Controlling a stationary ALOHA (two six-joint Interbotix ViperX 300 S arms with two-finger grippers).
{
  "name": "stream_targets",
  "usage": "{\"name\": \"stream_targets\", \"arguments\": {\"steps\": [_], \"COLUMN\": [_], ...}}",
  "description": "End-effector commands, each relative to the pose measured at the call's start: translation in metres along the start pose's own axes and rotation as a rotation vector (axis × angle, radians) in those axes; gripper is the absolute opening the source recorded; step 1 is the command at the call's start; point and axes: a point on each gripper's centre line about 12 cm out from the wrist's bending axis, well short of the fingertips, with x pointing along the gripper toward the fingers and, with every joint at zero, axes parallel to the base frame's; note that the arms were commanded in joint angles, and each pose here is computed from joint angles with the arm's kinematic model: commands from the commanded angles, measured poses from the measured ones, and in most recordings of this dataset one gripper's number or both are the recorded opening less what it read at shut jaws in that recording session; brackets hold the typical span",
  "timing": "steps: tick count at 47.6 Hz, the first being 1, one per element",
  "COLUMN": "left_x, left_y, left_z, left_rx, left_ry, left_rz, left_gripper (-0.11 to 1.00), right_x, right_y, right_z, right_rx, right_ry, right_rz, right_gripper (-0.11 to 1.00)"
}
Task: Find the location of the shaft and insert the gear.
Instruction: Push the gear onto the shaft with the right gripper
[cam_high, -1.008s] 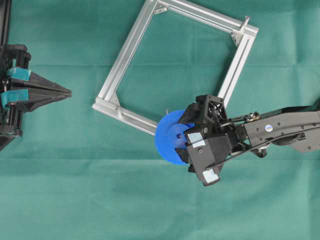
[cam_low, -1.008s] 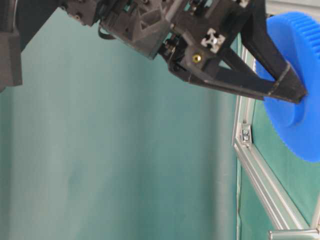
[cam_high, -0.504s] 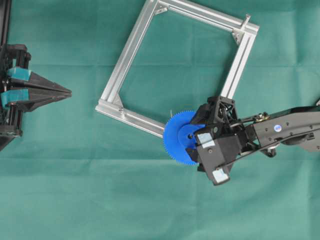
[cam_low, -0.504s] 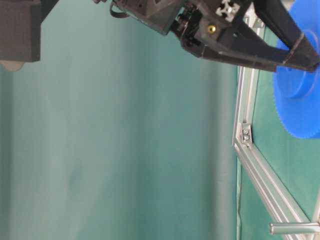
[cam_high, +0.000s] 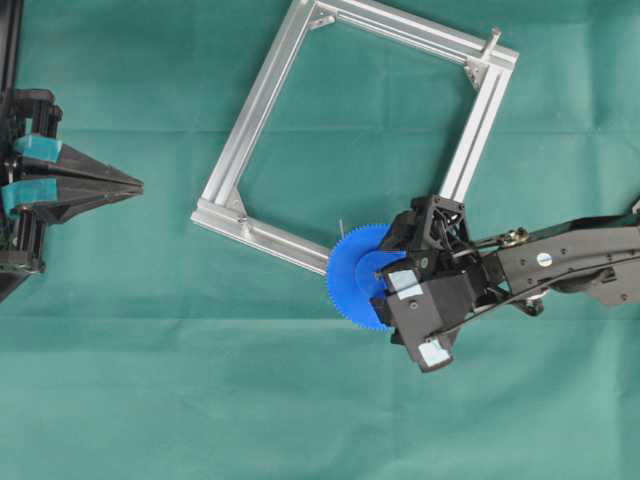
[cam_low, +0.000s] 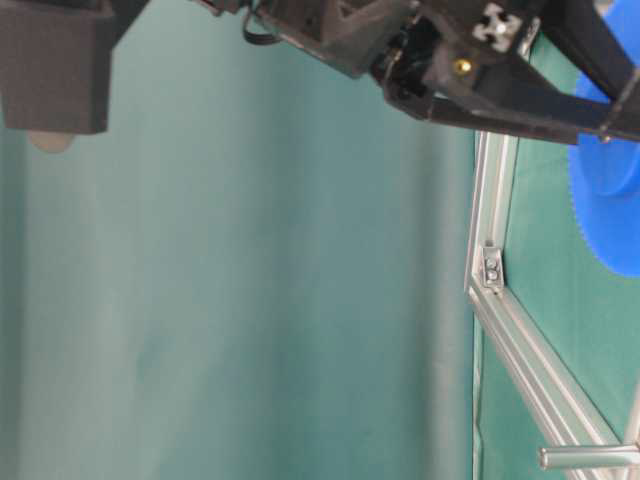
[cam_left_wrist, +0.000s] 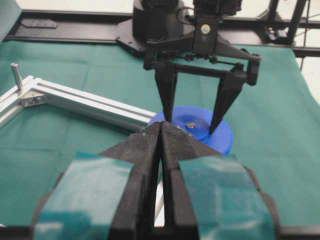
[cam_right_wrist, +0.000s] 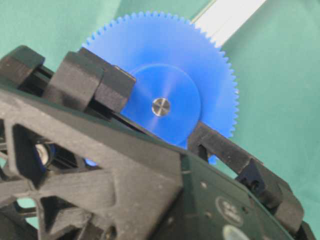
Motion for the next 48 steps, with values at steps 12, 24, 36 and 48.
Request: {"name": "stream_targets", "arguments": {"steps": [12, 24, 36, 48], "left_x": [0.002, 0.002, 0.002, 0.002], "left_y": [0.0, 0.0, 0.0, 0.0], "left_z": [0.004, 0.003, 0.003, 0.004], "left_rx": [0.0, -0.002, -0.002, 0.0], "left_ry": [-0.009, -0.008, -0.008, -0.011], "left_rz": [0.0, 0.0, 0.0, 0.0], "left_gripper": [0.01, 0.01, 0.01, 0.01], "right_x": [0.003, 0.007, 0.013, 0.013], "right_y": [0.005, 0.006, 0.003, 0.003], "right_z": [0.0, -0.001, -0.008, -0.008], "right_rx": [-0.01, -0.014, -0.018, -0.016], "right_ry": [-0.005, -0.003, 0.02, 0.019], "right_rz": [0.012, 0.015, 0.003, 0.003], "right_gripper": [0.69, 0.69, 0.69, 0.69]}}
